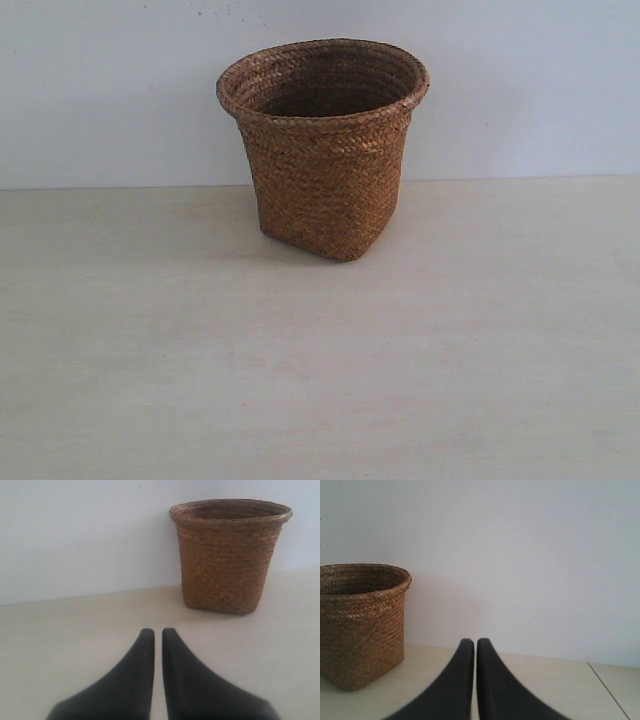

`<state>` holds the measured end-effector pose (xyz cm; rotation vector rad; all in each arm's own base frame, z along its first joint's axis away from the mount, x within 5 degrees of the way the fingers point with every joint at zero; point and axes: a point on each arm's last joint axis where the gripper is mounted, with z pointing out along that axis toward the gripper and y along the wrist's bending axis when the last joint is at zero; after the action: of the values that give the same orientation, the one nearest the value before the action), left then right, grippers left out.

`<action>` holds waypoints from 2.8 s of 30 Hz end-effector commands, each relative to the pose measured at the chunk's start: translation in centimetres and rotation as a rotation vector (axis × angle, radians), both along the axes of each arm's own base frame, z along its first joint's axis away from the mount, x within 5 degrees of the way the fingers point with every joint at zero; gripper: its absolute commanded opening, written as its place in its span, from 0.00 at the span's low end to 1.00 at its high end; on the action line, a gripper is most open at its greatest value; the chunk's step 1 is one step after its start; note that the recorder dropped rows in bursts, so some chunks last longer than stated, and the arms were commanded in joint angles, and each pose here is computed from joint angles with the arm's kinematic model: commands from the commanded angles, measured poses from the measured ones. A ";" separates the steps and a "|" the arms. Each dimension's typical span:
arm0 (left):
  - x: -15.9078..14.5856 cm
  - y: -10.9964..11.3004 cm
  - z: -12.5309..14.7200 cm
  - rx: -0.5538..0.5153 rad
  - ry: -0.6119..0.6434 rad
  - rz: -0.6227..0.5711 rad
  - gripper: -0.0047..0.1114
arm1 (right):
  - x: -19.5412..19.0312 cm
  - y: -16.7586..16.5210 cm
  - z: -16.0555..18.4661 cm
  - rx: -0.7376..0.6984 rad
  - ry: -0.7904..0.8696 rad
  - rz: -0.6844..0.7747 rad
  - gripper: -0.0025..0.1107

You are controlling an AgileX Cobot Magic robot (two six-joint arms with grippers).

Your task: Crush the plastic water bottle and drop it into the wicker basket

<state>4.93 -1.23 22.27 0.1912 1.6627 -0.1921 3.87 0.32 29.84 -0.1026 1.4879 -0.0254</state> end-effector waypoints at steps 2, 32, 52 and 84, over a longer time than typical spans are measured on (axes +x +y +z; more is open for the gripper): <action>0.4 0.5 -1.7 -0.019 0.025 0.112 0.08 | -0.1 0.0 0.0 0.000 -0.011 -0.004 0.02; 0.6 0.9 -3.2 0.008 0.063 0.181 0.08 | -0.1 0.0 0.0 0.000 -0.011 -0.004 0.02; 0.6 0.9 -3.2 0.008 0.063 0.181 0.08 | 1.0 0.0 -3.4 0.105 0.100 -0.003 0.02; 0.6 0.9 -3.2 0.008 0.063 0.181 0.08 | 1.5 0.0 -11.4 0.127 0.322 -0.017 0.02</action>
<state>5.52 -0.38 19.05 0.0393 1.7430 -0.0598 5.41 0.35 18.52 0.0180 1.8075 0.0882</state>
